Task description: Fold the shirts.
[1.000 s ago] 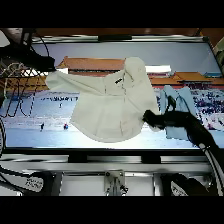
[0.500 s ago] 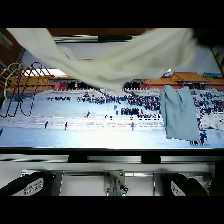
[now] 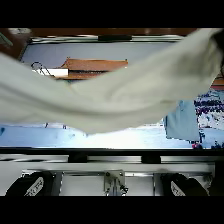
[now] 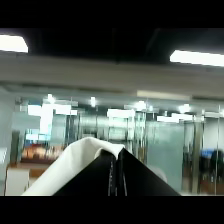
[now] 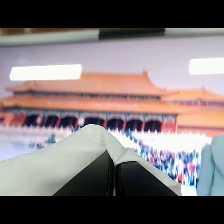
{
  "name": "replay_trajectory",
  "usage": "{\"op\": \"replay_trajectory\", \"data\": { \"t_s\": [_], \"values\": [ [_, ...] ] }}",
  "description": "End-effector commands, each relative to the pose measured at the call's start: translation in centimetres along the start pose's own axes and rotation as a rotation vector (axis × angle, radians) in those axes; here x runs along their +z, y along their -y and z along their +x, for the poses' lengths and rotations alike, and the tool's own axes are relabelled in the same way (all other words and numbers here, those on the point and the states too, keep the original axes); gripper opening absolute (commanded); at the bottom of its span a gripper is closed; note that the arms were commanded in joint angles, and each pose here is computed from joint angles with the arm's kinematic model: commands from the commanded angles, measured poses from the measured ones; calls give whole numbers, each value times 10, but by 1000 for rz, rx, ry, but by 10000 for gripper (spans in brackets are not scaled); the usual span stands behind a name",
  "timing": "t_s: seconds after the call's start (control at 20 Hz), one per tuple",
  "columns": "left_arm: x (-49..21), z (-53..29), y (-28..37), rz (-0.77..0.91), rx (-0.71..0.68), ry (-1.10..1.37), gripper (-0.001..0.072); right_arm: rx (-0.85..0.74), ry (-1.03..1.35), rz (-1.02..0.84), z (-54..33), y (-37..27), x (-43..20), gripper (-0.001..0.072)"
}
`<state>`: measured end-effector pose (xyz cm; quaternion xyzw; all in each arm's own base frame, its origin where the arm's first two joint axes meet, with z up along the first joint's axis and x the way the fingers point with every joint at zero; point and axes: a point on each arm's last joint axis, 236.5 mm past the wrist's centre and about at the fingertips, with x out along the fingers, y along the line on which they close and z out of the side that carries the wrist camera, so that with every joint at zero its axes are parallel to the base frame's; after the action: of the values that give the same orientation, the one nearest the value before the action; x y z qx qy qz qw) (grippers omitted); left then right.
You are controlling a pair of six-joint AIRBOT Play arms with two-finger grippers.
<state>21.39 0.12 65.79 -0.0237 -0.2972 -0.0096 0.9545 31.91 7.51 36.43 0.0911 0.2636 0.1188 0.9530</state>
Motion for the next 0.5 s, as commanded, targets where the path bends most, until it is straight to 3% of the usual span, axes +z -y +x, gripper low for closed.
{"op": "replay_trajectory", "data": {
  "t_s": [0.0, 0.15, 0.45],
  "values": [
    [-84, -5, -8, 12, 21, -290, 30, -68, -390, 62, 37, 27, -105, 62],
    [-177, -7, -13, -26, 22, -523, 30, -94, -486, 118, 96, 50, -167, 62],
    [-339, -6, -10, -215, 14, -727, 29, -172, -348, 334, 216, 95, -202, 63]
  ]
}}
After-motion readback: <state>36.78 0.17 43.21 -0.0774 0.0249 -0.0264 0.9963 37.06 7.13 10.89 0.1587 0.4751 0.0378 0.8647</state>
